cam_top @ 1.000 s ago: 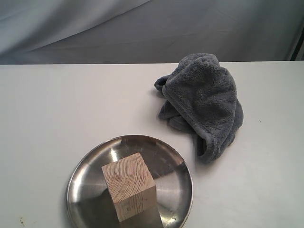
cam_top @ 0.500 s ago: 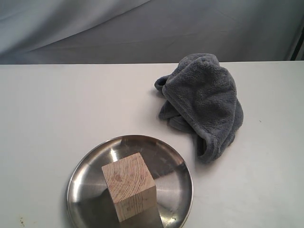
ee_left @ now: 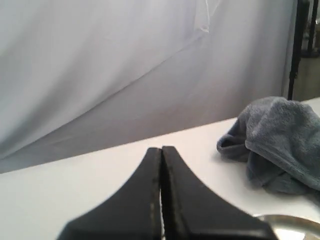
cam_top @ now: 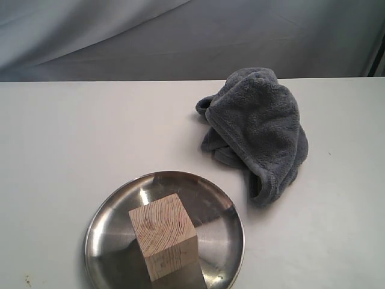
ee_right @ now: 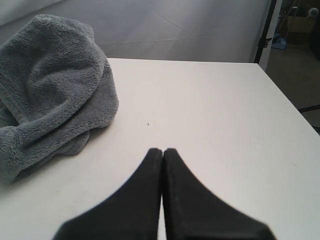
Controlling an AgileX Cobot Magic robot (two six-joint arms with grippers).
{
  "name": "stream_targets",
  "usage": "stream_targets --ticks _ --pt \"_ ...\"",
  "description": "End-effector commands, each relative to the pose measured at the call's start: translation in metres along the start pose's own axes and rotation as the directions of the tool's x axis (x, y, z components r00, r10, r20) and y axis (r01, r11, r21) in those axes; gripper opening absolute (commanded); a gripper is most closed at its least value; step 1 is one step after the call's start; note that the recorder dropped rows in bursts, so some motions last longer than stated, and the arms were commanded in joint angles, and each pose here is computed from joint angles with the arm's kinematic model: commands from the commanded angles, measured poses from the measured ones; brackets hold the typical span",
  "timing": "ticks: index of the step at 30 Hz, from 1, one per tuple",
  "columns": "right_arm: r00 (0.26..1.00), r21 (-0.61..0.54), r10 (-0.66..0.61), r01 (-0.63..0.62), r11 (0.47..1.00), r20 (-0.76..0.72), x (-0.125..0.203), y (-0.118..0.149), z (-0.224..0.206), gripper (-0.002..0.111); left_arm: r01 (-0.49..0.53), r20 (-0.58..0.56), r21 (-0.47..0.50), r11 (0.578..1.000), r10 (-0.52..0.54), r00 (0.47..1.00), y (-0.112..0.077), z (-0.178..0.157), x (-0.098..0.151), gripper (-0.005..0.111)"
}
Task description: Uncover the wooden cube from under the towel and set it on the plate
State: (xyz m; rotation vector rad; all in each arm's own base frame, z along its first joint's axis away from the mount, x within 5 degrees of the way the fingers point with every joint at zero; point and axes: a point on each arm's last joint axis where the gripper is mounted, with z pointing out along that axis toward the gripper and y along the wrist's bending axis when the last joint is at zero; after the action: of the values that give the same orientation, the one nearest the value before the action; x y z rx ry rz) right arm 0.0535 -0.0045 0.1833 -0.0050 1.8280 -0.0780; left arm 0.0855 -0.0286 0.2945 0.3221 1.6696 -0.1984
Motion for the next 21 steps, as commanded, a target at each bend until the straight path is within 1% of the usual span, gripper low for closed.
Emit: stream_targets --ticks 1,3,5,6,7,8,9,11,12,14,17,21 --pt "1.0 0.005 0.009 -0.009 1.0 0.003 0.001 0.0 0.0 0.0 0.082 0.183 -0.055 0.995 -0.07 0.981 0.002 -0.011 0.035 0.0" --pt "1.0 0.005 0.009 -0.009 1.0 0.003 0.001 0.0 0.0 0.0 0.133 0.224 -0.088 0.987 -0.11 0.968 0.004 -0.014 0.055 0.0" --pt "1.0 0.005 0.009 -0.009 1.0 0.003 0.001 0.0 0.0 0.0 0.17 0.238 -0.13 0.977 -0.136 0.962 0.006 -0.015 0.075 0.0" --pt "1.0 0.005 0.009 -0.009 1.0 0.003 0.001 0.0 0.0 0.0 0.183 0.269 -0.147 0.972 -0.139 0.953 0.007 -0.018 0.078 0.0" --pt "1.0 0.005 0.009 -0.009 1.0 0.003 0.001 0.0 0.0 0.0 0.195 0.252 -0.171 0.966 -0.149 0.956 0.008 -0.019 0.081 0.0" --pt "1.0 0.005 0.009 -0.009 1.0 0.003 0.001 0.0 0.0 0.0 0.206 0.202 -0.194 0.959 -0.167 0.965 0.008 -0.02 0.087 0.0" --pt "1.0 0.005 0.009 -0.009 1.0 0.003 0.001 0.0 0.0 0.0 0.209 0.183 -0.217 0.954 -0.171 0.968 0.009 -0.022 0.09 0.0" --pt "1.0 0.005 0.009 -0.009 1.0 0.003 0.001 0.0 0.0 0.0 0.193 0.202 -0.248 0.949 -0.144 0.969 0.01 -0.025 0.089 0.0" --pt "1.0 0.005 0.009 -0.009 1.0 0.003 0.001 0.0 0.0 0.0 0.171 0.198 -0.272 0.947 -0.119 0.973 0.011 -0.025 0.089 0.0" --pt "1.0 0.005 0.009 -0.009 1.0 0.003 0.001 0.0 0.0 0.0 0.164 0.188 -0.297 0.941 -0.111 0.976 0.013 -0.026 0.09 0.0" --pt "1.0 0.005 0.009 -0.009 1.0 0.003 0.001 0.0 0.0 0.0 0.173 0.146 -0.345 0.922 -0.129 0.981 0.015 -0.026 0.095 0.0" --pt "1.0 0.005 0.009 -0.009 1.0 0.003 0.001 0.0 0.0 0.0 0.176 0.035 -0.393 0.902 -0.177 0.984 0.017 -0.026 0.106 0.0"
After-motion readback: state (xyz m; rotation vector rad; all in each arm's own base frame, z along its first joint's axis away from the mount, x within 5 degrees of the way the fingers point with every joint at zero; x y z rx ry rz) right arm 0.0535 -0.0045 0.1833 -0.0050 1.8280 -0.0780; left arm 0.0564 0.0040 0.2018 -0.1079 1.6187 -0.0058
